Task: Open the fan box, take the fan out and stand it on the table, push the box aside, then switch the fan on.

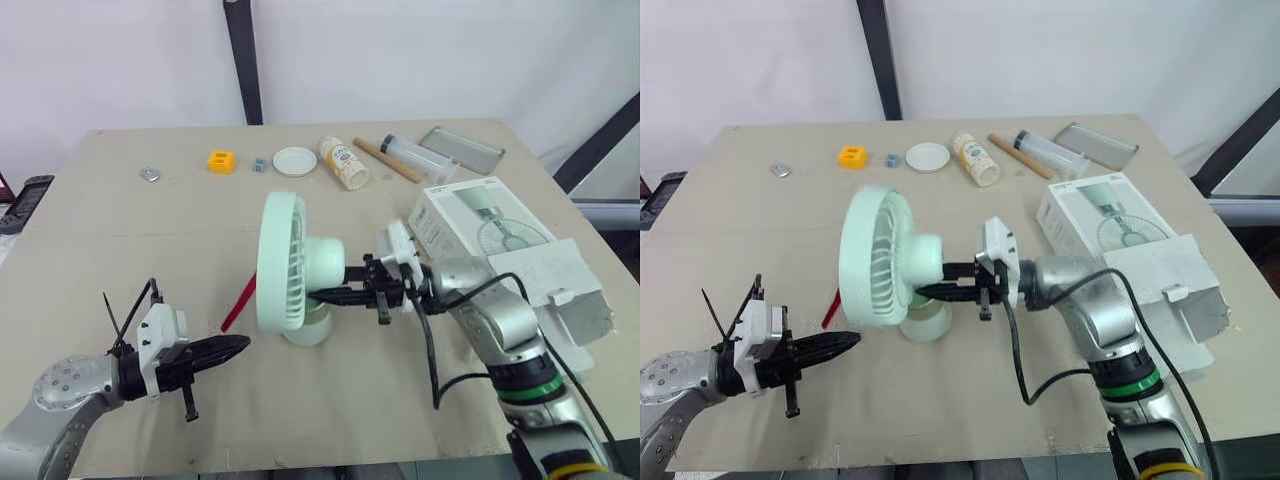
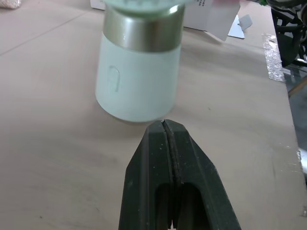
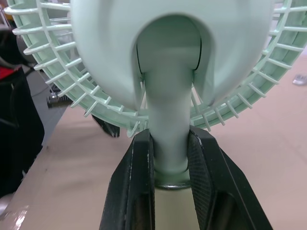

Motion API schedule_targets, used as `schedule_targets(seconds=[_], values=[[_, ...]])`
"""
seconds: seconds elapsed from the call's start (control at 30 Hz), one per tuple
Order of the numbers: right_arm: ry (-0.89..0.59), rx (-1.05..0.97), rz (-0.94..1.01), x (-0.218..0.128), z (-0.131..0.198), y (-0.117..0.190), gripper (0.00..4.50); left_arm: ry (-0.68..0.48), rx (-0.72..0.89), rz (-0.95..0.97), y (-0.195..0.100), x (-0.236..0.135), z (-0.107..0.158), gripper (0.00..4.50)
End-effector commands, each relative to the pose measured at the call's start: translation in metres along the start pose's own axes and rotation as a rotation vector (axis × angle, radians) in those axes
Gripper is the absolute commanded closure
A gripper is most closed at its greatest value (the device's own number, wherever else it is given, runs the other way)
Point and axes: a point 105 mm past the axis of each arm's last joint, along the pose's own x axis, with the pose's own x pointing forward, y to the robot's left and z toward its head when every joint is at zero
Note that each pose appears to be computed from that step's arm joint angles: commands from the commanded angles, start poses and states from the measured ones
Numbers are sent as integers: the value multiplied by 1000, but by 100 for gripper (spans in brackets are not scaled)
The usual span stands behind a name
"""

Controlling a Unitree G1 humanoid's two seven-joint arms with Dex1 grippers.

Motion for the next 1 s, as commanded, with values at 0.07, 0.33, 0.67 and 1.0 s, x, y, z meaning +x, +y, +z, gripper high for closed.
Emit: schedule_targets(seconds=[0.07, 0.33, 0.67, 1.0], values=[[-59, -57, 35, -5, 21, -14, 411, -21, 29, -1, 1, 3, 7, 446], [-1, -87, 36, -8, 11, -61, 411, -45, 35, 3, 1, 9, 11, 446], [28, -94, 33, 3, 2, -90, 411, -53, 34, 9, -2, 11, 13, 446], [75, -94, 11, 2, -11, -98, 411, -49, 31, 22, -4, 11, 14, 446]])
